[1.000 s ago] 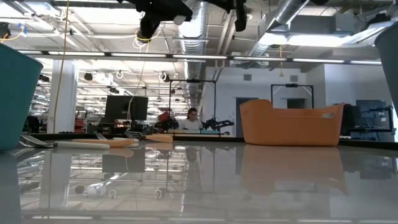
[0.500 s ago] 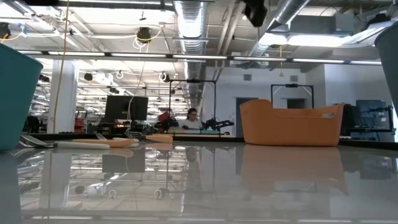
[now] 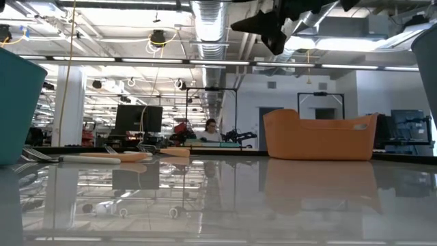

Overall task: Sort silverware by color (type)
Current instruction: Put the white fork into the green bin, then put the orange fork into the orange bin

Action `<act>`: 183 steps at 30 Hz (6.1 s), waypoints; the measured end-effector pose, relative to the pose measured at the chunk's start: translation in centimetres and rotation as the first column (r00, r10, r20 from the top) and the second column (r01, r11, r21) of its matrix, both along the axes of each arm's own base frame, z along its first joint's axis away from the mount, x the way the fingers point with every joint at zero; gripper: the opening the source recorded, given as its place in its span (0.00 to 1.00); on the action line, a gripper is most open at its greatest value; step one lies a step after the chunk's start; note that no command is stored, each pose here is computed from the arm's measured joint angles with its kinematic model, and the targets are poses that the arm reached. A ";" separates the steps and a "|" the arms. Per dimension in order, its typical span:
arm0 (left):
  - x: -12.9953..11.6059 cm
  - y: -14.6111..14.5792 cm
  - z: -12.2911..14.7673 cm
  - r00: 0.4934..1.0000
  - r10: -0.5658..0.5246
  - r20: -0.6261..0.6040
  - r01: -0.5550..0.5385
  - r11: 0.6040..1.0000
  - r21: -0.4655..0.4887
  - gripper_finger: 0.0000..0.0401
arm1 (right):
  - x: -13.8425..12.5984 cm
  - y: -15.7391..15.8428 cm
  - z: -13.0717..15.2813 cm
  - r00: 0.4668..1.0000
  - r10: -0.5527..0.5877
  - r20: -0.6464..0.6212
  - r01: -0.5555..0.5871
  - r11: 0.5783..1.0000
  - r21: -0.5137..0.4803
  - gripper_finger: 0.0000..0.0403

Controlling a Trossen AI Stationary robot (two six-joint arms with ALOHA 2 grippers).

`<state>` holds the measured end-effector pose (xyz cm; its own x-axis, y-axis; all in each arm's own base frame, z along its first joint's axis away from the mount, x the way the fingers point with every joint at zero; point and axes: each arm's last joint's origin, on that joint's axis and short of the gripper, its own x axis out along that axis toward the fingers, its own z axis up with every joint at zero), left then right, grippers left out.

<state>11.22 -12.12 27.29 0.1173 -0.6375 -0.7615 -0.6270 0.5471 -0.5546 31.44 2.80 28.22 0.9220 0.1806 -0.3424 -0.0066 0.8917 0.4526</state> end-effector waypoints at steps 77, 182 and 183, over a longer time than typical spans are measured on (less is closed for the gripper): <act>16.9 16.1 -11.5 0.844 -0.517 -0.139 0.491 0.645 0.585 0.43 | -1.0 4.4 -0.7 0.977 -0.181 -0.110 0.195 0.971 0.139 0.57; 16.1 15.7 8.3 0.336 -0.091 0.938 -0.891 0.294 0.347 0.18 | 7.4 -1.4 1.3 0.809 -0.586 -0.050 0.512 0.743 -0.431 0.05; 16.1 15.7 8.3 0.342 -0.098 0.935 -0.885 0.301 0.355 0.20 | 7.0 -1.6 1.6 0.808 -0.585 -0.065 0.507 0.747 -0.430 0.05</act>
<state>27.37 3.54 35.58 0.8448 0.5192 -0.1296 -0.5236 0.7519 -0.4007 38.47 1.19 29.79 0.7341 -0.5125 -0.4455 0.5823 0.8126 0.0248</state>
